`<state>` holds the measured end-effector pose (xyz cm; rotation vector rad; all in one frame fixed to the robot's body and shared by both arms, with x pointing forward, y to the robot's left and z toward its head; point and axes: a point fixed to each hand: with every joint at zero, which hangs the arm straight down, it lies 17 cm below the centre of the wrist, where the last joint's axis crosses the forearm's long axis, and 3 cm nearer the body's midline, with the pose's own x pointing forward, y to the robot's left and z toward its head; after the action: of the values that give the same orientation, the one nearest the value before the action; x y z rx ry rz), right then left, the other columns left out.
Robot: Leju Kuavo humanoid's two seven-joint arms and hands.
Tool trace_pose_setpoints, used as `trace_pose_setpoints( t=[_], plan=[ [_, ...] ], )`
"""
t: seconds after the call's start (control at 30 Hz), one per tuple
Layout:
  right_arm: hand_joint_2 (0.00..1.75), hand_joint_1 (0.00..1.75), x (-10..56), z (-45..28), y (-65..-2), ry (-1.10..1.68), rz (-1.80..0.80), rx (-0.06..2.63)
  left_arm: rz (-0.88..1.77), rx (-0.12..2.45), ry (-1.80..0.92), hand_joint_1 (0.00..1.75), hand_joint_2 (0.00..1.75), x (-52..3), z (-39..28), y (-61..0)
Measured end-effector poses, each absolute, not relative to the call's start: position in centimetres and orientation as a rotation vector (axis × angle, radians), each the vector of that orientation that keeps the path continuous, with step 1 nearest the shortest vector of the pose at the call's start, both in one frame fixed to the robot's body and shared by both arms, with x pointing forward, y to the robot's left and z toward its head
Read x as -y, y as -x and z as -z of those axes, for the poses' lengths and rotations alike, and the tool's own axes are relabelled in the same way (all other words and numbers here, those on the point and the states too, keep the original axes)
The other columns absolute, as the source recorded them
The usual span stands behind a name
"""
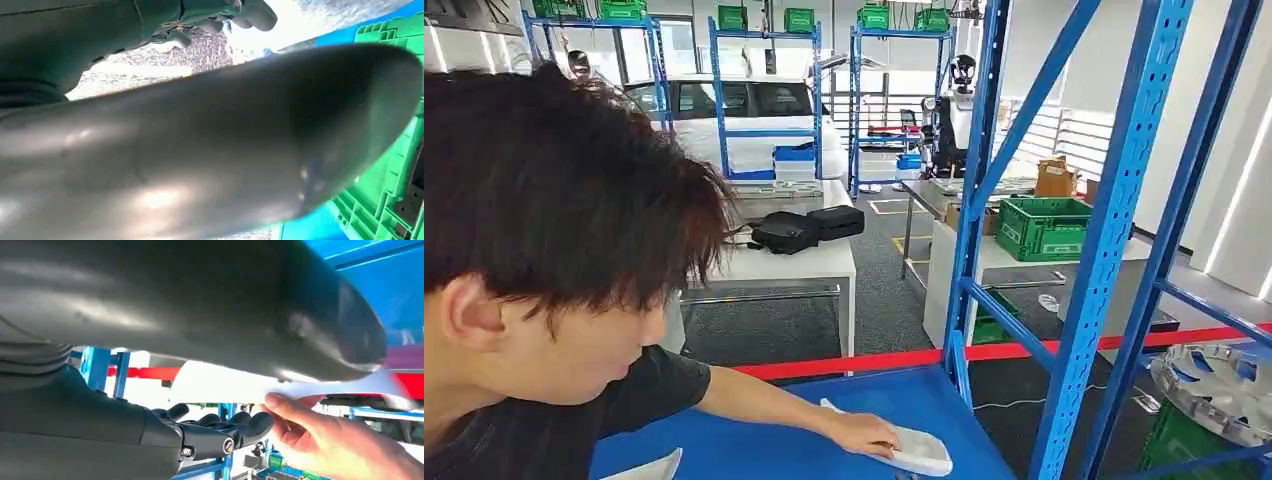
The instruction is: Take the parts from the cabinet and place them on the table.
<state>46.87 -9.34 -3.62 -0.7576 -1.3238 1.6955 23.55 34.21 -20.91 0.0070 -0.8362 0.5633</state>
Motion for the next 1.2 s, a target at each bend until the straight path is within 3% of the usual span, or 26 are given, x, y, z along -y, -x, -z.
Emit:
trace_pose_setpoints(
  t=[1.2],
  plan=[
    [0.00,0.00,9.41,3.63,-46.89,0.757,-1.689,1.323,-0.554,0.822,-0.011,0.00,0.00,-34.08,21.08,-23.56]
  ],
)
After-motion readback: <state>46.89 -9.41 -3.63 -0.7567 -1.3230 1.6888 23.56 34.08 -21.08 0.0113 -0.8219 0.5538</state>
